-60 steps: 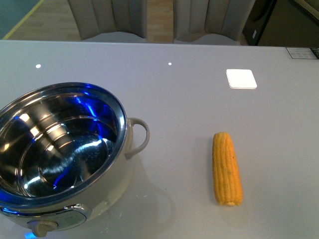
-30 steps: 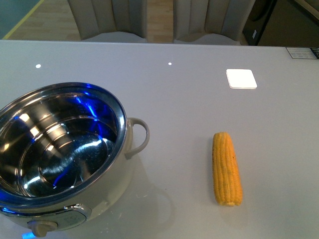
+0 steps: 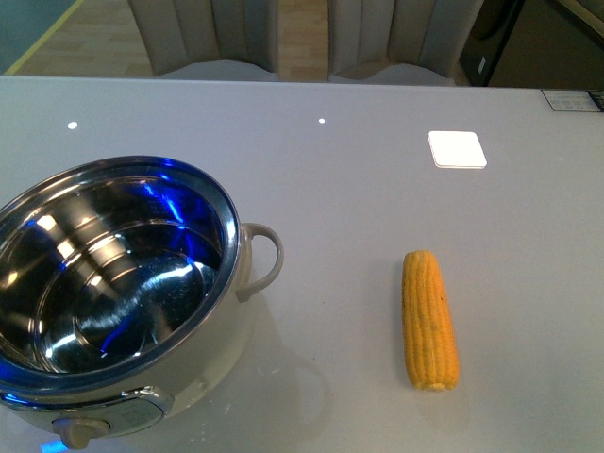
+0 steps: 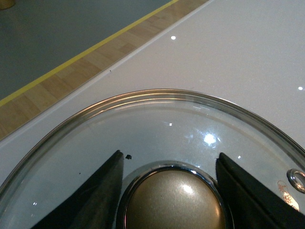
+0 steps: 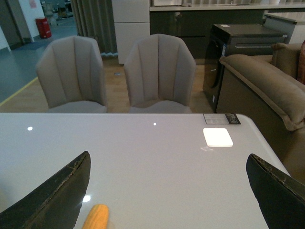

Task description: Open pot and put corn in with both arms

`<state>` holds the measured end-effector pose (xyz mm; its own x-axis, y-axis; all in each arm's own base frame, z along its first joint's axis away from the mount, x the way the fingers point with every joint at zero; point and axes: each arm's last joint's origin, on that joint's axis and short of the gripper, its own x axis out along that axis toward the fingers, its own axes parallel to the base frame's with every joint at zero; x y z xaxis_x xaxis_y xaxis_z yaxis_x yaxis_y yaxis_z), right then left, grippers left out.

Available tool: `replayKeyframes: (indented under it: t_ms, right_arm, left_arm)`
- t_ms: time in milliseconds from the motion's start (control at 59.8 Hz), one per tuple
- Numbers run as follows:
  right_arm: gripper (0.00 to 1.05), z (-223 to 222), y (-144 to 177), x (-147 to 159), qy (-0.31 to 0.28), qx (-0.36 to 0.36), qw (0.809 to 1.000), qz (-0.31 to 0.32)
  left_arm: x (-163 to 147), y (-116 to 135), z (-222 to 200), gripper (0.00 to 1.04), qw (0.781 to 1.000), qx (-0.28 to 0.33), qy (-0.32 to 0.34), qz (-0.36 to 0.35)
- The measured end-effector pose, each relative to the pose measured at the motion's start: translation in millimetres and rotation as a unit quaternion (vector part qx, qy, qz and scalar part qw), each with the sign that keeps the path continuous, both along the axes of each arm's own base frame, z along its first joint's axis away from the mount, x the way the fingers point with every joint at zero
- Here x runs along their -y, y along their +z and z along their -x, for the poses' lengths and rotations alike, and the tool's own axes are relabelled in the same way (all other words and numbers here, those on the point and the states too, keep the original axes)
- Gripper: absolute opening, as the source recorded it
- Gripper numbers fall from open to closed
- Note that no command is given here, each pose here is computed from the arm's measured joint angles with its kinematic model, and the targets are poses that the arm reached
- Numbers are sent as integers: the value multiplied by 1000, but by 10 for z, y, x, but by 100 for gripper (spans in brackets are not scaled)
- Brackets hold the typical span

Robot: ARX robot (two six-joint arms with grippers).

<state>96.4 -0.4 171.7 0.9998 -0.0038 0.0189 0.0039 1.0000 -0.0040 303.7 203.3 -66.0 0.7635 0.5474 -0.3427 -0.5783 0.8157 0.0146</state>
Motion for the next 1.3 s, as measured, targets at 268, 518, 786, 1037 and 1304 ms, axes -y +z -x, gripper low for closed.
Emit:
replayKeyframes:
  t_ms: [268,518,786,1037,1304]
  right_arm:
    - [96,0,0,0,0,0,1000,0]
    - [96,0,0,0,-1,0,1000,0]
    - [96,1,1,0,0,0,1000,0]
    - [96,1,1,0,0,0,1000,0]
    - [96,1,1,0,0,0,1000,0]
  left_arm:
    - [22,52,31,96,1000,-3,4,-1]
    - [93,428,67,97,1000,16,10,-8]
    - [239,2104,68,97,981,186,10,-59]
    - [569,2318,449,97,985,172,-23,-1]
    - [1115,2587,1109,97,976,199,-87,32]
